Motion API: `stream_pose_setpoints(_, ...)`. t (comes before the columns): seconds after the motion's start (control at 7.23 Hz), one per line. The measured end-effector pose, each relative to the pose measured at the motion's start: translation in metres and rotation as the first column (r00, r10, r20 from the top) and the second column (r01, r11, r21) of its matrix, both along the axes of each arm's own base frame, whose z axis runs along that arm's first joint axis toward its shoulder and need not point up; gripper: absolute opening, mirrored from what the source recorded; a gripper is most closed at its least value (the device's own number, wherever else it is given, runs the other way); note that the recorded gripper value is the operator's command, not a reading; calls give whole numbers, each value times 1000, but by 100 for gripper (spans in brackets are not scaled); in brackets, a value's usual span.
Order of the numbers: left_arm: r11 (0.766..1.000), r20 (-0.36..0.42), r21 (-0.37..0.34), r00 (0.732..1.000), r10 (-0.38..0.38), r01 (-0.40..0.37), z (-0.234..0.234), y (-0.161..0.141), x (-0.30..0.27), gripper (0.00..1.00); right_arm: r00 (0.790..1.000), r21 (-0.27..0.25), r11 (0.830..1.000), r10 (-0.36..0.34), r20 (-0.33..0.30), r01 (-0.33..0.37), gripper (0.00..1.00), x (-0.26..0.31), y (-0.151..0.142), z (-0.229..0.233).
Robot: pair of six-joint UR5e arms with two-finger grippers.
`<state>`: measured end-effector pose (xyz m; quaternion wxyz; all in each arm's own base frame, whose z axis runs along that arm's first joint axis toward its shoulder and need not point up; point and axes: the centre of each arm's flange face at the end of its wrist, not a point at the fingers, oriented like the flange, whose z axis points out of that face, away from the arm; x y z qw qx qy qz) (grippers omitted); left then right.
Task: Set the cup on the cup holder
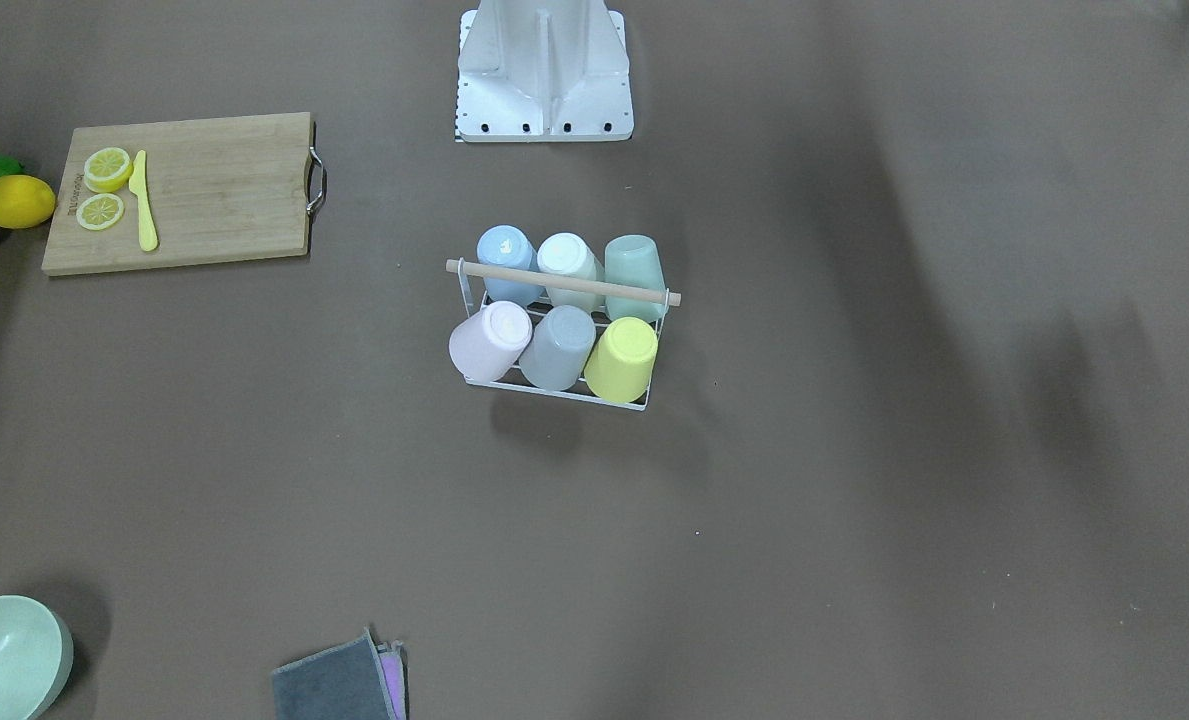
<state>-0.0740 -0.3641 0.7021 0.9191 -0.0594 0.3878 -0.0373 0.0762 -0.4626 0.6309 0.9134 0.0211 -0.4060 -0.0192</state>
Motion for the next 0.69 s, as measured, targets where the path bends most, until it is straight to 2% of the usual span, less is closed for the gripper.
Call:
stream_pose_setpoints(0.28, 1000, 3, 7, 1000, 0, 0, -3, -1, 0, 98, 1000, 0, 1000, 0, 0, 0, 100, 0, 0, 0)
stream_pose_setpoints(0.69, 999, 8, 53, 1000, 5, -5, -20, -5, -1, 98, 1000, 0, 1000, -1, -2, 1, 100, 0, 0, 0)
